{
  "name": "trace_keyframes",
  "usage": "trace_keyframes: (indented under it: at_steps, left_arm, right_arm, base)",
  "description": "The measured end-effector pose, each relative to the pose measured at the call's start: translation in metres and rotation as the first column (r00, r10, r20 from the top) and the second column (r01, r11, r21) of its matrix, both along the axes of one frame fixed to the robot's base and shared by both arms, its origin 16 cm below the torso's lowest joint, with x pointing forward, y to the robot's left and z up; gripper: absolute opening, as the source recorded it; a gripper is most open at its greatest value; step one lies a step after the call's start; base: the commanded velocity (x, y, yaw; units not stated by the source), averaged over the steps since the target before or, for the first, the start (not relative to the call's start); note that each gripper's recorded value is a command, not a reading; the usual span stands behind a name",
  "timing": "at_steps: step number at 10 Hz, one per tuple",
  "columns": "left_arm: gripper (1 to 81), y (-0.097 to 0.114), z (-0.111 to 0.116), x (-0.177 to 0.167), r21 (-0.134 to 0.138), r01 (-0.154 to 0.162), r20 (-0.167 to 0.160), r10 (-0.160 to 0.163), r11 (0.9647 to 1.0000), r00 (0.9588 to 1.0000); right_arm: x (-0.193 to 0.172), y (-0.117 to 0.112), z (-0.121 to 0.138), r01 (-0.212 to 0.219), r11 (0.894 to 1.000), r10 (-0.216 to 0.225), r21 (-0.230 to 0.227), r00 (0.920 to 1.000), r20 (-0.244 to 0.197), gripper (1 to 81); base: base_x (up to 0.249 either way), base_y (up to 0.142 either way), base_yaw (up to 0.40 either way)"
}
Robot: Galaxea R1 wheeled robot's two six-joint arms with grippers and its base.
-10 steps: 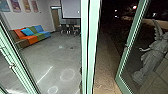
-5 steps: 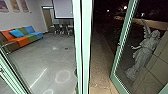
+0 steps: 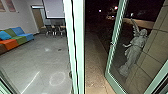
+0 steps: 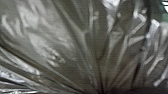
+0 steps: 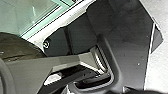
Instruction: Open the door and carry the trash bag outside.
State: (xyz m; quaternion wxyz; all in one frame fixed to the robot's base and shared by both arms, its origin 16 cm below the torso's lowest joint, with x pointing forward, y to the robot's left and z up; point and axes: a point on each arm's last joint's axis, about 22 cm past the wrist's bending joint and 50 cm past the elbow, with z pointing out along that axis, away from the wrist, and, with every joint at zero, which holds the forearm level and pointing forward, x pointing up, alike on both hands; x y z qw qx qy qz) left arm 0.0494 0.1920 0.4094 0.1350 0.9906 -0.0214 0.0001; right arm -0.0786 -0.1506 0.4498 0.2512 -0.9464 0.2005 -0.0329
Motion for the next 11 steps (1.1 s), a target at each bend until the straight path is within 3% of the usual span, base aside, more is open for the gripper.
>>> trace_keyframes:
  at_steps: [8,10,11]
  left_arm:
    - [1.0,-0.005,0.000,0.000,-0.006,0.004,0.002,-0.004,1.0000,1.0000]
    - [1.0,-0.005,0.002,0.007,-0.006,0.005,0.016,-0.005,1.0000,0.9999]
    - [1.0,-0.005,0.004,0.016,-0.006,0.005,0.040,-0.005,1.0000,0.9992]
  right_arm:
    - [0.001,0.002,0.000,-0.009,1.000,0.009,0.002,1.0000,0.002,81.1]
    - [0.008,0.003,-0.001,-0.008,1.000,0.008,0.003,0.9998,0.020,81.1]
    - [0.020,0.005,-0.001,-0.008,1.000,0.008,0.005,0.9989,0.047,81.1]
  base:
    - [-0.019,0.000,-0.011]
    - [0.000,0.000,0.000]
    - [0.000,0.000,0.000]
